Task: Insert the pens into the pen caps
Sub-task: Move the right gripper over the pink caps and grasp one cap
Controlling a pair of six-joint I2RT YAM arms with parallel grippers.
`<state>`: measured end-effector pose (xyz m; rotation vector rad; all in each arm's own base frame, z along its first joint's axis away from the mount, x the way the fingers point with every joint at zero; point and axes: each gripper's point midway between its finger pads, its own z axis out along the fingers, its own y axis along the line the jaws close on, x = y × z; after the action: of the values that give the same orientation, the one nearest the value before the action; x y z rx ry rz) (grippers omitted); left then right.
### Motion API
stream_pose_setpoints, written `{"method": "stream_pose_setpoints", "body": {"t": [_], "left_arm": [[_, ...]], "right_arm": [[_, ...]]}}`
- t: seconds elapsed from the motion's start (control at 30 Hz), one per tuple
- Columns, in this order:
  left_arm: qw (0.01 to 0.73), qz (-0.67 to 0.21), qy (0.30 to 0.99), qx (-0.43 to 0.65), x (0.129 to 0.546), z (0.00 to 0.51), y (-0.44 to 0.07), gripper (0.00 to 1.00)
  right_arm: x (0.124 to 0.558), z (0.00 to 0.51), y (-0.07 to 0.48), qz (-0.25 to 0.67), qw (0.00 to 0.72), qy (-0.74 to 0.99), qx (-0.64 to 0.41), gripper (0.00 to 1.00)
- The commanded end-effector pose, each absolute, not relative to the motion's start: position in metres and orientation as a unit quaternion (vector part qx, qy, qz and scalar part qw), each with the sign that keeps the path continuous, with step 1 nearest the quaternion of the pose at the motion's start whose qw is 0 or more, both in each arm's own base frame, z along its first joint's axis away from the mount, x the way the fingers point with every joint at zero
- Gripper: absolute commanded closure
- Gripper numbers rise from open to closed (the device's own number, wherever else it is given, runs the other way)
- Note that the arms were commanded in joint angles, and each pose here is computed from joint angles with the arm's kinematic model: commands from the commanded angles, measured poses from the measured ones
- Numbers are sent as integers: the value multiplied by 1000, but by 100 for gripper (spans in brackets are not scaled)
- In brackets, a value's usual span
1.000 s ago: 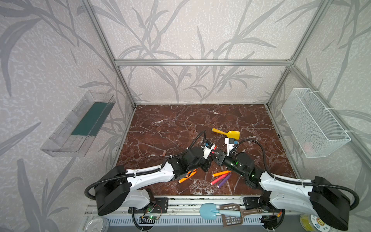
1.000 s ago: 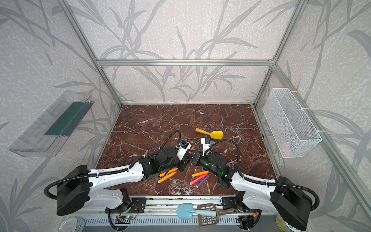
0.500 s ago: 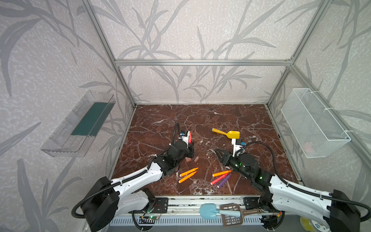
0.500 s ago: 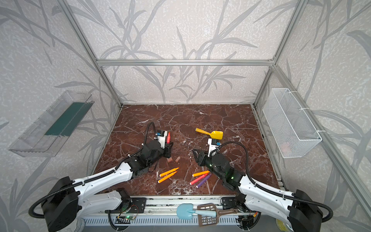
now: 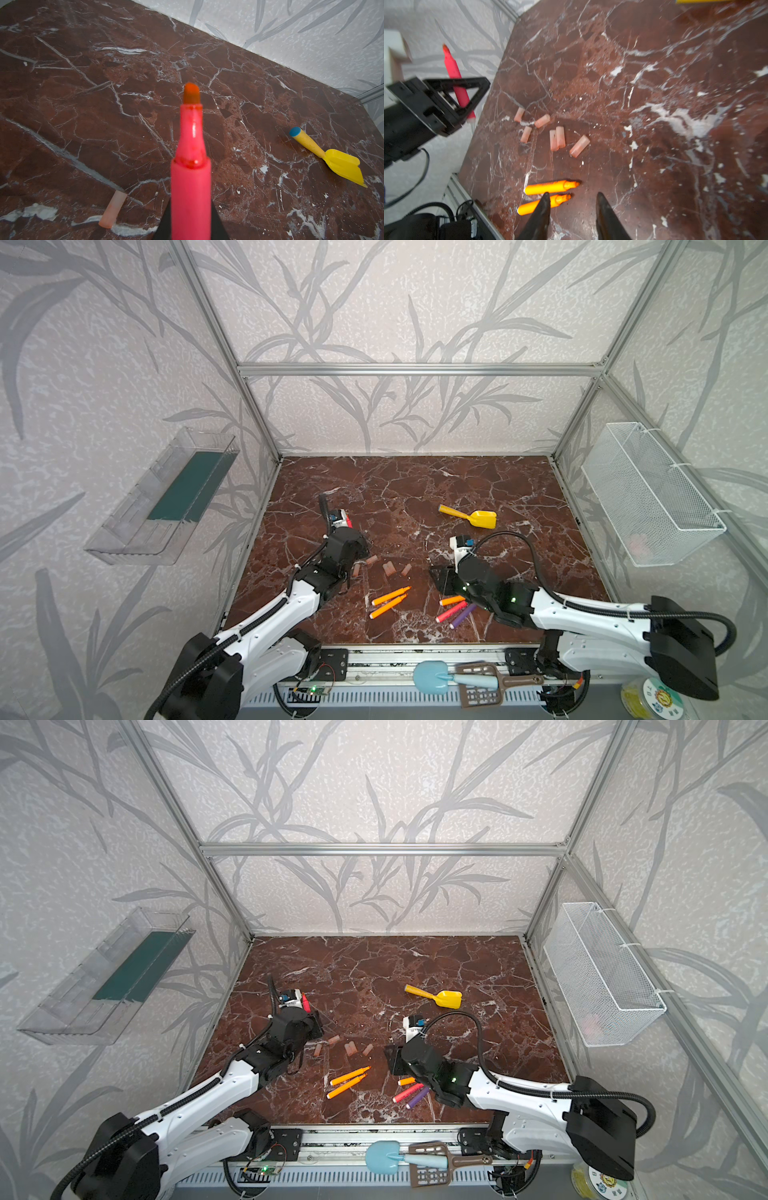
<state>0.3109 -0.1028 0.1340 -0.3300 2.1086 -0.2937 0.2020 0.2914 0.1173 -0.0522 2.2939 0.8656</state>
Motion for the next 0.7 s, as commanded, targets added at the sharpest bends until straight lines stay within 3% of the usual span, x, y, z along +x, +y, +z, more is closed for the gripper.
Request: {"method": "stream_pose_setpoints", "body": {"t": [0.0,0.43,0.67], "left_arm": [[467,-129,862,-151,308,132,-101,100],[474,-136,857,-146,307,139,-101,100],[473,-141,858,-142,307,140,-104,100]], "right_arm": [[197,106,310,300,327,895,-52,64],[226,59,351,144,299,937,-109,59],[248,43,350,67,321,939,-102,54]]}}
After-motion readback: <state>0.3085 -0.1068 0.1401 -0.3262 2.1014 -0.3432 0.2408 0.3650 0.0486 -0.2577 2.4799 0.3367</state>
